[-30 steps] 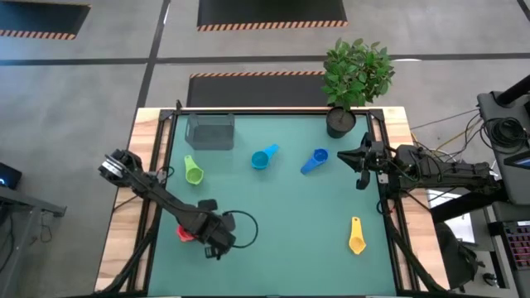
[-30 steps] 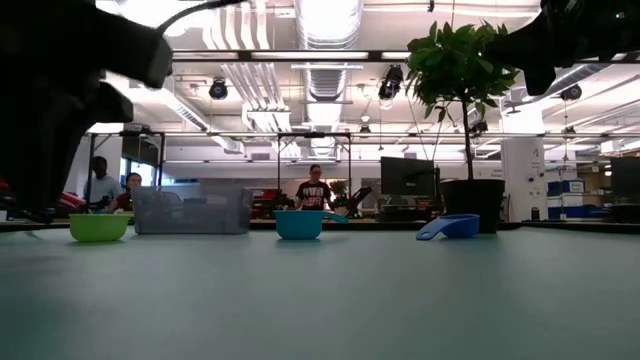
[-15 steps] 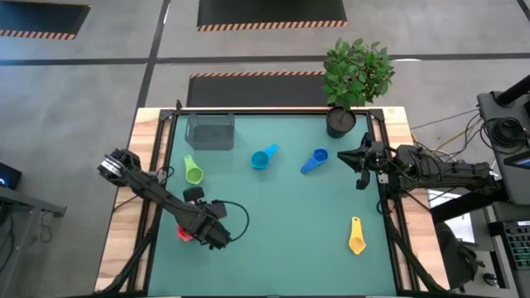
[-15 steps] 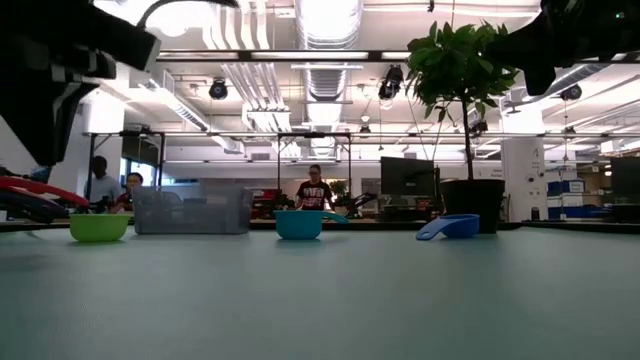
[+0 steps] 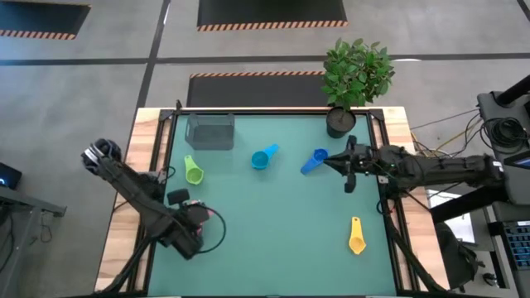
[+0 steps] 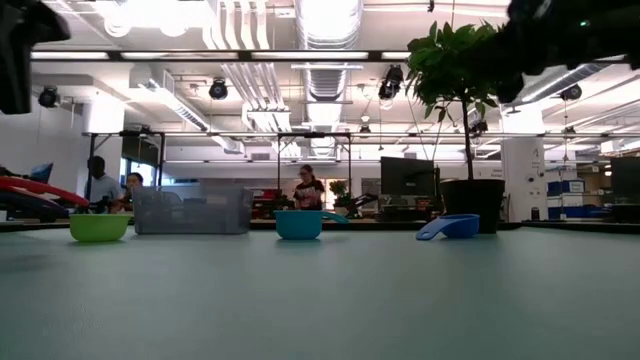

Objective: Nest measuring cups in basket
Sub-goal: Stack the red measuring cup on top of the orange measuring cup

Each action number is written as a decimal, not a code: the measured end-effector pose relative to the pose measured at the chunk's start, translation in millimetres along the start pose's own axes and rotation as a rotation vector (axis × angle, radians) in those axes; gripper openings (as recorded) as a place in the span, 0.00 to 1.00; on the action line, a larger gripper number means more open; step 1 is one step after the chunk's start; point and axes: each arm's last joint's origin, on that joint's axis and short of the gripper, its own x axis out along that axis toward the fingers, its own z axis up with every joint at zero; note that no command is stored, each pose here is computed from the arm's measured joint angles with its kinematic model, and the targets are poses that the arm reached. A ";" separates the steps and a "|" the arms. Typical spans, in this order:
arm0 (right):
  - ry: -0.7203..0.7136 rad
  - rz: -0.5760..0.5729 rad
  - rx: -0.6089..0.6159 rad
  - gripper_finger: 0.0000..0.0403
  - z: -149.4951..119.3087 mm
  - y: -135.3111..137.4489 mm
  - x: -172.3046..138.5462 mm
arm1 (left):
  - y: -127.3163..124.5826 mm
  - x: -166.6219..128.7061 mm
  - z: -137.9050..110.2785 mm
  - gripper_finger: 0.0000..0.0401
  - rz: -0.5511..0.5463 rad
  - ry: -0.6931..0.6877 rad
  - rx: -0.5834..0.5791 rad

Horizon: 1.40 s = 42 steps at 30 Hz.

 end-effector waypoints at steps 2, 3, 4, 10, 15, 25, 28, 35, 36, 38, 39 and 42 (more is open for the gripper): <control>-0.015 0.038 0.001 0.07 0.1 1.5 7.9 | 1.8 1.8 -10.1 0.09 0.007 0.001 -0.011; -0.020 0.057 0.001 0.07 -0.3 2.2 12.0 | 2.9 3.0 -15.7 0.09 0.009 0.000 -0.016; -0.016 0.070 0.001 0.07 -1.8 2.8 16.1 | 4.4 4.7 -21.8 0.09 0.013 0.000 -0.021; 0.002 0.096 -0.037 0.07 1.7 10.5 40.6 | 11.4 12.8 -50.9 0.09 0.038 -0.003 -0.076; 0.036 0.141 -0.115 0.07 10.4 27.2 64.4 | 11.8 9.2 -64.3 0.09 0.014 0.001 -0.085; 0.096 0.185 -0.194 0.07 18.6 51.4 124.3 | 9.6 12.1 -81.9 0.09 0.055 0.055 -0.084; 0.126 0.181 -0.203 0.07 15.7 54.4 144.1 | 11.9 19.7 -85.6 0.09 0.088 0.073 -0.094; 0.154 0.187 -0.214 0.07 12.0 62.5 187.8 | 18.4 34.1 -91.1 0.09 0.150 0.075 -0.105; 0.151 0.188 -0.216 0.07 12.5 63.8 194.1 | 19.2 35.7 -91.7 0.09 0.157 0.075 -0.102; 0.151 0.190 -0.225 0.07 11.9 66.1 206.4 | 20.6 38.4 -92.6 0.09 0.167 0.069 -0.098; 0.147 0.194 -0.228 0.07 12.5 67.5 212.7 | 21.0 39.4 -92.8 0.09 0.170 0.064 -0.097; 0.150 0.236 -0.233 0.07 10.6 72.0 230.7 | 21.9 41.8 -92.6 0.09 0.175 0.029 -0.091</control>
